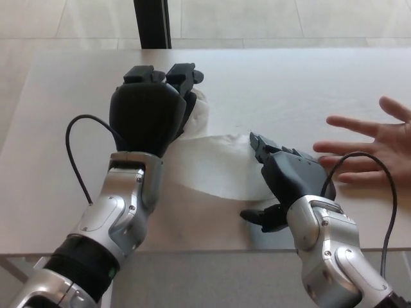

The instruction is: A toilet paper roll is kept in the middle of the desk infront of the robot. The robot places its left hand on the top of the toilet paper roll to hold it still and uses its right hand to tear off a piece of toilet paper from it and hands the paper to a person

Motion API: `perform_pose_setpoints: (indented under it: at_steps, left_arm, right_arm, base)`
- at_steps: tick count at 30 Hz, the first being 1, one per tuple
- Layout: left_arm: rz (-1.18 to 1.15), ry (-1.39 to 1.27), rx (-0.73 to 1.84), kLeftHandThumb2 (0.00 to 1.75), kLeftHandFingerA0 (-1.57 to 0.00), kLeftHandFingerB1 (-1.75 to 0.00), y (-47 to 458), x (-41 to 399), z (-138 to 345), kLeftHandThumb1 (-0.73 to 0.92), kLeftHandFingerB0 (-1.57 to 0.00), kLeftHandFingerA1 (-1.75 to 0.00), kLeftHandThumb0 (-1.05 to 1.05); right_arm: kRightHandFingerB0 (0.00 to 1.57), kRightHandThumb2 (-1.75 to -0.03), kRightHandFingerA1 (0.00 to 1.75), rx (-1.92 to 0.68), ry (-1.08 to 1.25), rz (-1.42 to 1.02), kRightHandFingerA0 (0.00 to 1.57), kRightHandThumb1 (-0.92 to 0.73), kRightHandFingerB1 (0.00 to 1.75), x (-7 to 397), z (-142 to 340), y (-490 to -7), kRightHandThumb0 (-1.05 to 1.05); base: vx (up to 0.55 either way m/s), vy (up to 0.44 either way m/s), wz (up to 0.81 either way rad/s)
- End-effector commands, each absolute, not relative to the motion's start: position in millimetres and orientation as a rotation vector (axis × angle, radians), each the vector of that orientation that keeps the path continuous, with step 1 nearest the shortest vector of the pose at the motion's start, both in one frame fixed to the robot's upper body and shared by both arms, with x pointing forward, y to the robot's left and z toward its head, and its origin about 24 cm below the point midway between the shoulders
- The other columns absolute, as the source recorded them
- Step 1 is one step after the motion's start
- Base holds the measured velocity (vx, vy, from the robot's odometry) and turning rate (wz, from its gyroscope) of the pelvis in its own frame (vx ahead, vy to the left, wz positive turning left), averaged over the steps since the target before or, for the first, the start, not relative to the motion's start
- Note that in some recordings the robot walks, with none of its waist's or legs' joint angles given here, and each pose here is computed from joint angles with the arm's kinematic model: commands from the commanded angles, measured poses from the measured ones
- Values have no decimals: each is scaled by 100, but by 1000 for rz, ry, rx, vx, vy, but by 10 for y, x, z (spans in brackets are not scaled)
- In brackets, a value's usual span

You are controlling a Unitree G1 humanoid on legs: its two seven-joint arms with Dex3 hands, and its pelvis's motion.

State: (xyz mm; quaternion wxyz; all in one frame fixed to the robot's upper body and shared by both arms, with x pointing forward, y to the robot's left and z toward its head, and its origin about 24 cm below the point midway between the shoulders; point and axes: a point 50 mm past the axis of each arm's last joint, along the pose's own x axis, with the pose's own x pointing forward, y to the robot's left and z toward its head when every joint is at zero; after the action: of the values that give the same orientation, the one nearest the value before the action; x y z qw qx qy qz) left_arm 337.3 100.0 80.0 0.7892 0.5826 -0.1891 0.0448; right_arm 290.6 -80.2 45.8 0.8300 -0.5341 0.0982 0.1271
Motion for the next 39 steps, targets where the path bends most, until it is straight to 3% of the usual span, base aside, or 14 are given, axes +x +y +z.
perform_pose_setpoints:
  at_steps: [1,8,10,11,12,22,23,26,30,32,35,36,37,39]
  left_arm:
    - [28,-100,1381,59,-46,-56,1264,3262,310,68,-52,-46,-22]
    - [50,-76,1349,59,-49,-60,1214,3291,321,66,-50,-47,-21]
    - [54,-80,1342,60,-52,-61,1207,3291,315,65,-52,-50,-19]
    - [54,-79,1343,60,-52,-61,1207,3293,314,65,-52,-50,-19]
    - [56,-72,1328,61,-51,-65,1206,3297,321,65,-50,-52,-19]
    - [58,-67,1319,62,-51,-69,1195,3299,316,65,-47,-55,-19]
    - [21,-88,1300,58,-52,-52,1105,3293,348,61,-55,-46,-22]
    - [-14,-116,1300,62,-49,-50,1043,3286,396,69,-54,-45,-20]
    - [-22,-143,1290,62,-51,-51,978,3279,427,69,-57,-45,-18]
    - [-36,-152,1291,61,-51,-52,920,3287,448,68,-56,-46,-17]
    - [-48,-165,1288,62,-50,-52,863,3279,464,69,-56,-45,-18]
    - [-53,-180,1292,61,-49,-54,829,3272,471,68,-57,-46,-18]
    - [-72,-198,1298,62,-53,-52,787,3250,458,67,-53,-49,-18]
    - [-87,-210,1299,63,-53,-53,756,3224,444,67,-54,-50,-16]
  right_arm:
    - [0,-61,0,-1196,507,486,0,-32,1,2891,327,-880,-60]
    - [0,-65,0,-1205,453,420,0,-42,0,2851,245,-751,-53]
    - [0,-61,17,-1188,437,387,0,-25,0,2845,226,-713,-56]
    - [0,-61,17,-1186,436,384,0,-25,0,2846,226,-710,-56]
    - [2,-65,0,-1179,416,362,0,-43,5,2847,220,-682,-44]
    - [6,-67,0,-1182,413,343,0,-45,0,2855,201,-658,-44]
    - [5,-69,17,-1104,352,315,0,-48,23,2698,30,-505,-56]
    - [6,-72,36,-1100,342,286,0,-52,37,2623,-35,-545,-55]
    - [6,-59,34,-1076,333,269,0,-61,31,2589,-66,-552,-47]
    - [6,-72,33,-1081,304,270,0,-53,36,2574,-70,-543,-54]
    - [4,-60,30,-1115,270,287,0,-61,33,2553,-82,-513,-52]
    - [8,-75,12,-1125,258,288,0,-60,15,2556,-96,-492,-60]
    - [0,-88,26,-1125,242,281,0,-53,13,2542,-112,-468,-71]
    - [0,-90,28,-1148,223,275,0,-54,16,2528,-123,-465,-68]
  base:
    - [0,0,0]
    - [0,0,0]
    - [0,0,0]
    - [0,0,0]
    - [0,0,0]
    - [0,0,0]
    - [0,0,0]
    - [0,0,0]
    - [0,0,0]
    - [0,0,0]
    - [0,0,0]
    - [0,0,0]
    - [0,0,0]
    - [0,0,0]
